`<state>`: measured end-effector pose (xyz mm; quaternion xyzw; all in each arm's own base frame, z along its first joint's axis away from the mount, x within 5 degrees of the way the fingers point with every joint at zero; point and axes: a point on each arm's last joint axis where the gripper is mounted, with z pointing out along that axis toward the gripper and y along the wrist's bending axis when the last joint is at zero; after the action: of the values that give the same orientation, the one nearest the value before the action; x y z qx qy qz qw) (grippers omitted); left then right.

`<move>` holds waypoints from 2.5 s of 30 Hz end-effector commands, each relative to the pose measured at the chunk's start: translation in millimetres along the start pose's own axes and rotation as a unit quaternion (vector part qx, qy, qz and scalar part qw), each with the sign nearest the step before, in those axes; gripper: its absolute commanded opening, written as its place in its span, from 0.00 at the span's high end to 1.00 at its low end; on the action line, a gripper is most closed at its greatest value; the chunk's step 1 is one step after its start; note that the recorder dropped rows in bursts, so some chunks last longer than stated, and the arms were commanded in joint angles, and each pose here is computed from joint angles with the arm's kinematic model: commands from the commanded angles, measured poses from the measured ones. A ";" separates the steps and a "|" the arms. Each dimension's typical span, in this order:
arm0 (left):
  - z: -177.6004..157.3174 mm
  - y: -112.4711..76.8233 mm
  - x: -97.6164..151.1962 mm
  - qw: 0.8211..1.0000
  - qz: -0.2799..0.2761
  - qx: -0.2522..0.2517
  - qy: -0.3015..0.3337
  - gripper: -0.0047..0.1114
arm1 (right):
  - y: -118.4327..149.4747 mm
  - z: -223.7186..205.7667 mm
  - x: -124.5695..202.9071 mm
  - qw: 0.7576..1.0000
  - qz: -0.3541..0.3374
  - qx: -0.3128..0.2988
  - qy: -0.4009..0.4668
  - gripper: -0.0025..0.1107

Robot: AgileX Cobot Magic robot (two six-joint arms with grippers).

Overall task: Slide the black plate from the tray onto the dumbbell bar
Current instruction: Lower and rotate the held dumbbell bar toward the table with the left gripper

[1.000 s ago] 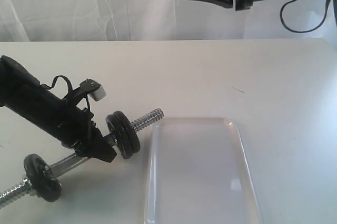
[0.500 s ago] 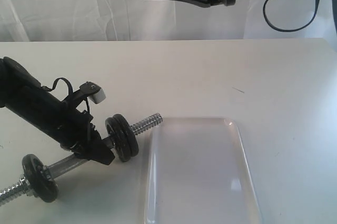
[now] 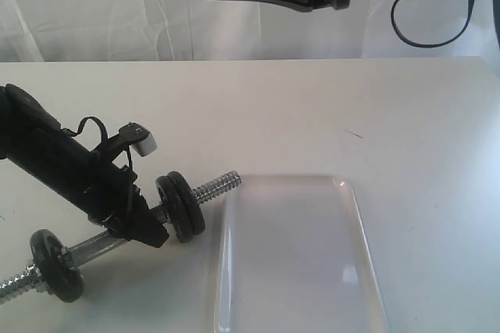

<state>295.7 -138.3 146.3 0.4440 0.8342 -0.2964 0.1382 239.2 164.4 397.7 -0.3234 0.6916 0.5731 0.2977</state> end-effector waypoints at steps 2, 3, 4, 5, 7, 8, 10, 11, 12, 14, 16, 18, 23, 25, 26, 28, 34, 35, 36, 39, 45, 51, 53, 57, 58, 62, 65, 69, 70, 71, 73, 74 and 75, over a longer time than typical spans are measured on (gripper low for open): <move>-11.3 -11.4 -6.6 1.000 -0.003 0.024 0.002 0.62 | 4.5 -1.0 -0.5 1.000 -0.006 -0.003 0.001 0.98; -11.3 -9.9 -5.3 1.000 -0.008 0.016 0.009 0.60 | 4.5 -1.0 -0.5 1.000 -0.006 -0.003 0.001 0.98; -11.3 -8.8 -4.5 1.000 -0.014 0.010 0.014 0.58 | 4.5 -1.0 -0.5 1.000 -0.006 -0.003 0.001 0.98; -11.3 -7.7 -3.7 1.000 -0.020 0.004 0.018 0.55 | 4.5 -1.0 -0.5 1.000 -0.006 -0.003 0.001 0.98; -11.3 -6.7 -2.6 0.999 -0.027 -0.002 0.024 0.51 | 4.5 -1.0 -0.5 1.000 -0.006 -0.003 0.001 0.98; -11.4 -6.6 -1.0 0.999 -0.022 -0.003 0.032 0.47 | 4.4 -1.0 -0.4 1.000 -0.006 -0.002 0.001 0.98; -11.7 -7.9 2.5 0.999 -0.010 0.005 0.052 0.47 | 4.4 -1.0 -0.4 1.000 -0.006 -0.002 0.001 0.98; -11.9 -7.8 4.1 0.998 -0.004 0.004 0.061 0.47 | 4.4 -1.0 -0.4 1.000 -0.006 -0.002 0.001 0.98; -12.2 -7.7 6.0 0.997 -0.009 0.003 0.072 0.47 | 4.4 -1.0 -0.4 1.000 -0.006 -0.002 0.001 0.98; -13.0 -7.0 8.2 0.996 -0.010 -0.002 0.084 0.47 | 4.4 -1.0 -0.4 1.000 -0.006 -0.002 0.001 0.98; -13.0 -7.0 8.2 0.996 -0.011 -0.003 0.084 0.47 | 4.4 -1.0 -0.4 1.000 -0.006 -0.002 0.001 0.98; -13.0 -7.1 8.1 0.996 -0.034 -0.004 0.083 0.53 | 4.4 -1.0 -0.4 1.000 -0.006 -0.002 0.001 0.98; -12.8 -8.3 6.8 0.994 -0.076 0.000 0.076 0.96 | 4.4 -1.0 -0.4 1.000 -0.006 -0.002 0.001 0.98; -12.8 -8.8 4.6 0.990 -0.123 0.000 0.067 0.96 | 4.4 -1.0 -0.4 1.000 -0.006 -0.002 0.001 0.98; -12.7 -9.3 3.8 0.989 -0.137 0.003 0.063 0.96 | 4.4 -1.0 -0.4 1.000 -0.006 -0.002 0.001 0.98; -12.5 -10.2 2.0 0.986 -0.156 0.008 0.054 0.96 | 4.4 -1.0 -0.4 1.000 -0.006 -0.002 0.001 0.98; -13.0 -21.0 -9.3 0.976 -0.204 0.076 0.006 0.96 | 4.4 -1.0 -0.4 1.000 -0.006 -0.002 0.001 0.98; -13.3 -22.6 -10.8 0.974 -0.209 0.086 0.000 0.96 | 4.4 -1.0 -0.4 1.000 -0.006 -0.002 0.001 0.98; -13.6 -23.7 -12.0 0.972 -0.214 0.094 -0.005 0.96 | 4.4 -1.0 -0.4 1.000 -0.006 -0.002 0.001 0.98; -13.9 -24.5 -14.3 0.970 -0.222 0.101 -0.015 0.96 | 4.4 -1.0 -0.4 1.000 -0.006 -0.002 0.001 0.98; -14.4 -24.9 -18.9 0.964 -0.240 0.110 -0.038 0.96 | 4.4 -1.0 -0.4 1.000 -0.006 -0.002 0.001 0.98; -15.9 -25.5 -26.5 0.956 -0.253 0.125 -0.076 0.96 | 4.4 -1.0 -0.4 1.000 -0.006 -0.002 0.001 0.98; -16.3 -25.6 -28.1 0.954 -0.258 0.128 -0.084 0.96 | 4.4 -1.0 -0.4 1.000 -0.006 -0.002 0.001 0.98; -13.1 -28.5 -29.3 0.950 -0.268 0.134 -0.092 0.96 | 4.4 -1.0 -0.4 1.000 -0.006 -0.002 0.001 0.98; -10.2 -30.3 -28.8 0.949 -0.271 0.133 -0.094 0.96 | 4.4 -1.0 -0.4 1.000 -0.006 -0.002 0.001 0.98; -2.7 -34.6 -25.2 0.947 -0.279 0.126 -0.099 0.96 | 4.4 -1.0 -0.4 1.000 -0.006 -0.002 0.001 0.98; -5.1 -37.1 -24.4 0.942 -0.292 0.118 -0.119 0.96 | 4.4 -1.0 -0.4 1.000 -0.006 -0.002 0.001 0.98; -15.9 -42.5 -26.1 0.940 -0.293 0.097 -0.143 0.96 | 4.4 -1.0 -0.4 1.000 -0.006 -0.002 0.001 0.98; -18.8 -44.1 -26.9 0.941 -0.291 0.094 -0.148 0.96 | 4.4 -1.0 -0.4 1.000 -0.006 -0.002 0.001 0.98; -21.2 -45.8 -27.3 0.940 -0.291 0.093 -0.150 0.96 | 4.4 -1.0 -0.4 1.000 -0.006 -0.002 0.001 0.98; -24.4 -48.1 -26.9 0.937 -0.299 0.089 -0.155 0.96 | 4.4 -1.0 -0.4 1.000 -0.006 -0.002 0.001 0.98; -25.1 -48.6 -26.1 0.937 -0.301 0.085 -0.157 0.96 | 4.4 -1.0 -0.4 1.000 -0.006 -0.002 0.001 0.98; -25.8 -49.6 -24.4 0.936 -0.305 0.082 -0.158 0.96 | 4.4 -1.0 -0.4 1.000 -0.006 -0.002 0.001 0.98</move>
<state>276.0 -149.5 151.5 0.1573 0.9137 -0.3567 0.1150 239.2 164.3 397.0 -0.3255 0.6934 0.5701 0.2971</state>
